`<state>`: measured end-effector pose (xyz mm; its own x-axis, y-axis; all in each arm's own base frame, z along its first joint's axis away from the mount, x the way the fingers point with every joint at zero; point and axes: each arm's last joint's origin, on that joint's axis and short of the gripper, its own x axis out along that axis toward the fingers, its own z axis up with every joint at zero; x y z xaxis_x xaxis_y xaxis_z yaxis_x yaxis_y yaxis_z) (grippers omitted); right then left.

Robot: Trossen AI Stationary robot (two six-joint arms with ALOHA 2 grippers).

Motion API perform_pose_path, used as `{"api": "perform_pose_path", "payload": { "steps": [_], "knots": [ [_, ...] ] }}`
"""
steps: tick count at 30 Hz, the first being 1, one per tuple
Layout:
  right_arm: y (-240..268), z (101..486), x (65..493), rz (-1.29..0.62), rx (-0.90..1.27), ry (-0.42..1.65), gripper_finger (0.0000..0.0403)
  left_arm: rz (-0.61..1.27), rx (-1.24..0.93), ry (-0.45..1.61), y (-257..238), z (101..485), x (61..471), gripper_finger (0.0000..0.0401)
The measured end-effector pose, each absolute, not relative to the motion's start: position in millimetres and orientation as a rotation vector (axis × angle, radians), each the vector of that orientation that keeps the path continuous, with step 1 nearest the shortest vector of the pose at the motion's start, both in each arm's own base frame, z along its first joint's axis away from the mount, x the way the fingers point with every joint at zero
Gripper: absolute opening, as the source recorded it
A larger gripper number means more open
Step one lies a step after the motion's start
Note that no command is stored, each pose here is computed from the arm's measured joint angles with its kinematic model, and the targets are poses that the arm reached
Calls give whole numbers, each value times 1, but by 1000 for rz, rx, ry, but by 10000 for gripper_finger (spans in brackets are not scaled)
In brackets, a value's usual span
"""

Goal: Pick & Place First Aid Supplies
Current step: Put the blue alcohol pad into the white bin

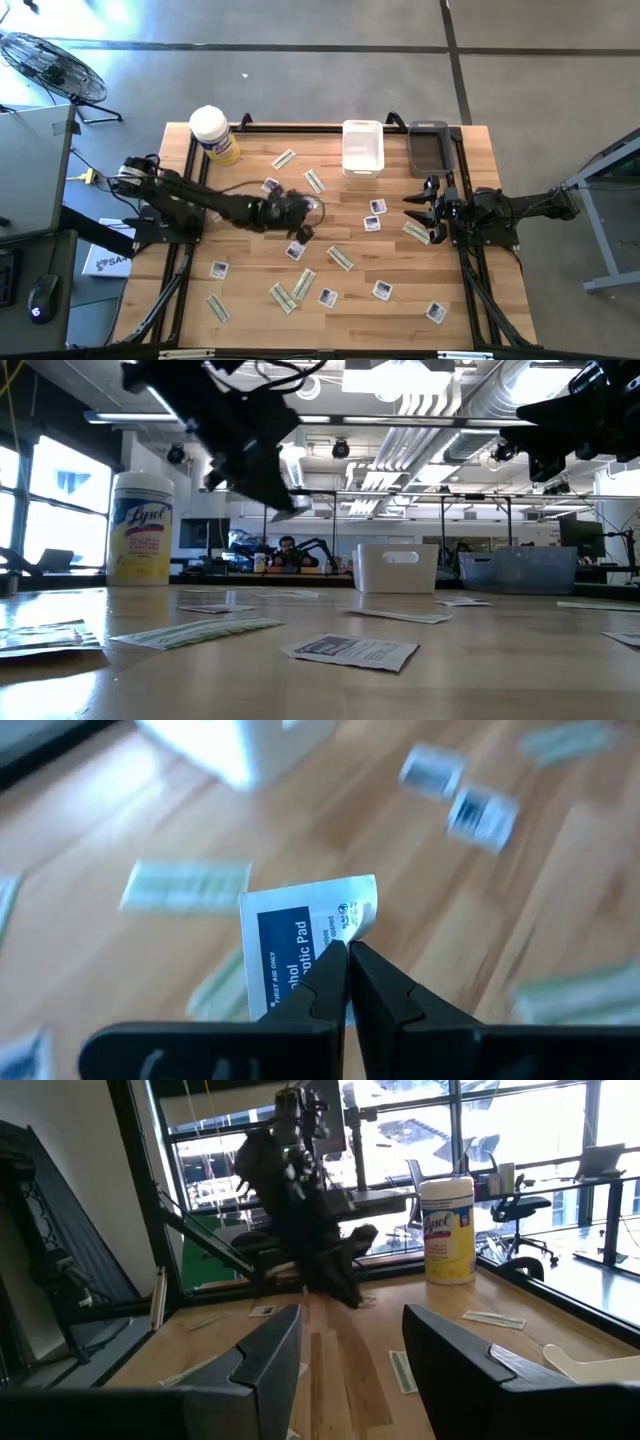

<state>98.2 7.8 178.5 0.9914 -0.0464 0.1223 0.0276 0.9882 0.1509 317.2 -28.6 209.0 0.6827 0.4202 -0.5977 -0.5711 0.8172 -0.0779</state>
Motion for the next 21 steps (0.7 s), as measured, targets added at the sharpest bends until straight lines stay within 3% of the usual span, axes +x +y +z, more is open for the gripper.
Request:
{"api": "perform_pose_path", "payload": {
  "steps": [8, 21],
  "knots": [
    [8, 179, 98, -37, 150, -126, 170, 497, -226, 553, 30, 240, 354, 7],
    [8, 179, 98, -44, 150, -125, 170, 480, -175, 546, 112, 237, 435, 7]
  ]
}}
